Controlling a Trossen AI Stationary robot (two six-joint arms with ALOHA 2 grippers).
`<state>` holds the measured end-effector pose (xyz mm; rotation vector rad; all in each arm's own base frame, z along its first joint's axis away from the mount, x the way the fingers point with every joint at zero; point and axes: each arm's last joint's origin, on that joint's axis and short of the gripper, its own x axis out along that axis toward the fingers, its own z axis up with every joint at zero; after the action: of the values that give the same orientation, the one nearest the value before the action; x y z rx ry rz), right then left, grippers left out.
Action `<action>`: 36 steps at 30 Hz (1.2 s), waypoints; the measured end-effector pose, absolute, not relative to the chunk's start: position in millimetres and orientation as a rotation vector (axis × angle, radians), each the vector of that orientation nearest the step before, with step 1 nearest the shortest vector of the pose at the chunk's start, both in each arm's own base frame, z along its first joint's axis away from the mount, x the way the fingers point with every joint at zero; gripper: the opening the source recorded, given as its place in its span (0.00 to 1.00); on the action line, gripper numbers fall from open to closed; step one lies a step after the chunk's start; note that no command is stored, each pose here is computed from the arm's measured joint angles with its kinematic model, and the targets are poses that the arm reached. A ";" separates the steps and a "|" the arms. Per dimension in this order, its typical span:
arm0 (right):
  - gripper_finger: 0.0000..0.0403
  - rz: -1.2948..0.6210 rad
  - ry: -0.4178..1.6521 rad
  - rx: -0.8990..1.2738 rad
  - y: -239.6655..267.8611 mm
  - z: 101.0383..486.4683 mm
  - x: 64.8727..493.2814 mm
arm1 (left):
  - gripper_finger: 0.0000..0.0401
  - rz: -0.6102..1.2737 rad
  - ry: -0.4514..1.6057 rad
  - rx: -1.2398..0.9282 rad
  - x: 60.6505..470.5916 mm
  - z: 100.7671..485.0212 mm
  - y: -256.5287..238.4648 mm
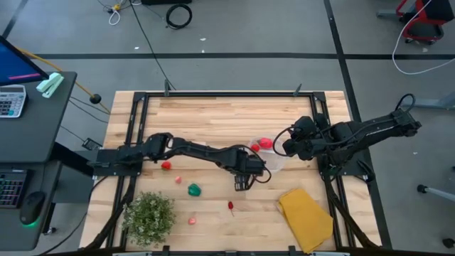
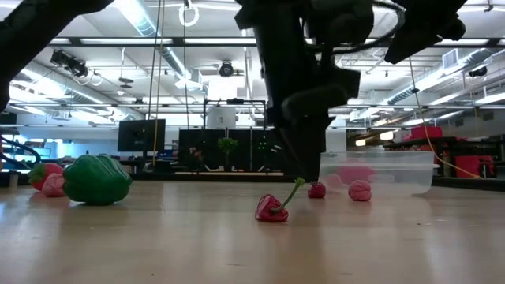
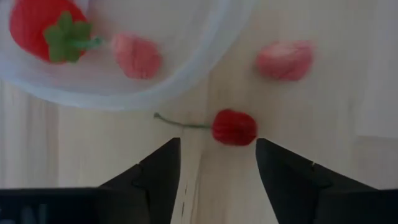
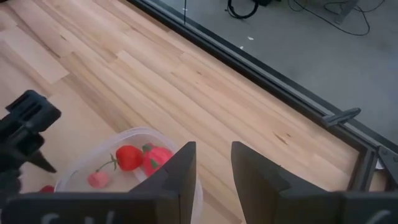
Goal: Pick and placing Produce into tupperware
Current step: Put the red cherry into the transparent container
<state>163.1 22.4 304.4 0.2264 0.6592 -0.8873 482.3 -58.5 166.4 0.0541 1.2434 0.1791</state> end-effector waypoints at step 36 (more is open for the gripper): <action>0.27 -0.800 0.768 0.001 22.2 304.0 162.4 | 0.13 0.383 1.100 -0.269 486.7 144.0 -58.7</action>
<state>162.4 22.2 304.0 0.0014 0.7681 -0.8002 486.7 -58.7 144.0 -0.2687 1.0998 0.3830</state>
